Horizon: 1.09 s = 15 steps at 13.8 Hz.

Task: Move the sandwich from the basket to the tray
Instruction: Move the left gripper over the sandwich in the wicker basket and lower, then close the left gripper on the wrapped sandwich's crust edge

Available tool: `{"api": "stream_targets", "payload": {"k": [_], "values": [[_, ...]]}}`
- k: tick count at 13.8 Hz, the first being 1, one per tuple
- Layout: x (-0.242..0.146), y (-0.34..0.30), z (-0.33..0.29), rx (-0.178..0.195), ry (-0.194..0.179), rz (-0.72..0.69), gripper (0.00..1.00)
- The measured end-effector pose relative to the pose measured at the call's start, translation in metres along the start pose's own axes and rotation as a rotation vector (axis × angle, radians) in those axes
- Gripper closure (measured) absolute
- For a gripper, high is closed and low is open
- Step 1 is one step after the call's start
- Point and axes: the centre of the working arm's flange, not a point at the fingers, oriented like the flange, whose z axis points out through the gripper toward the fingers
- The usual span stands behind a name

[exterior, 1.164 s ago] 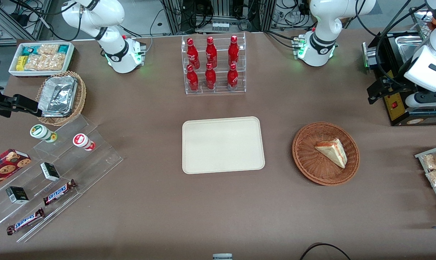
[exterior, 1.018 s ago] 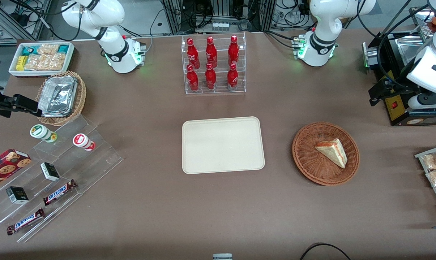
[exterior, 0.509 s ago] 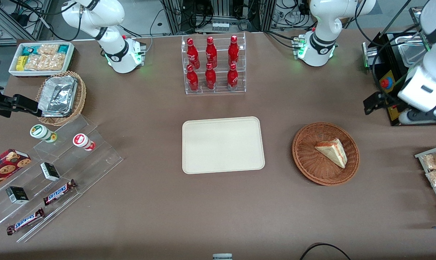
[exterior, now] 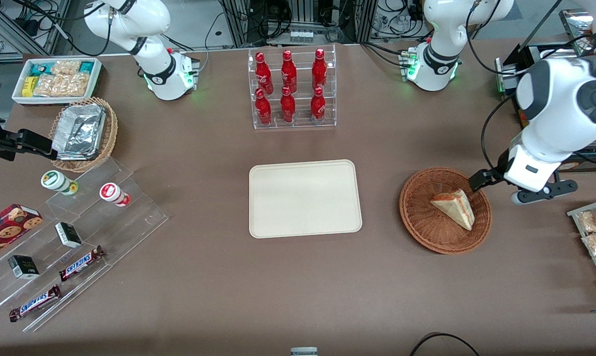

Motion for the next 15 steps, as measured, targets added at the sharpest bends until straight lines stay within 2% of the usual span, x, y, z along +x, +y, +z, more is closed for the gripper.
{"api": "stream_targets", "payload": {"k": [2,4,12,15], "values": [[-0.010,-0.003,0.027,-0.014,0.027,-0.135,0.00],[-0.018,-0.006,0.048,-0.023,0.036,-0.241,0.00],[-0.036,-0.015,0.119,-0.071,0.086,-0.397,0.00],[-0.038,-0.015,0.153,-0.077,0.079,-0.429,0.00]]}}
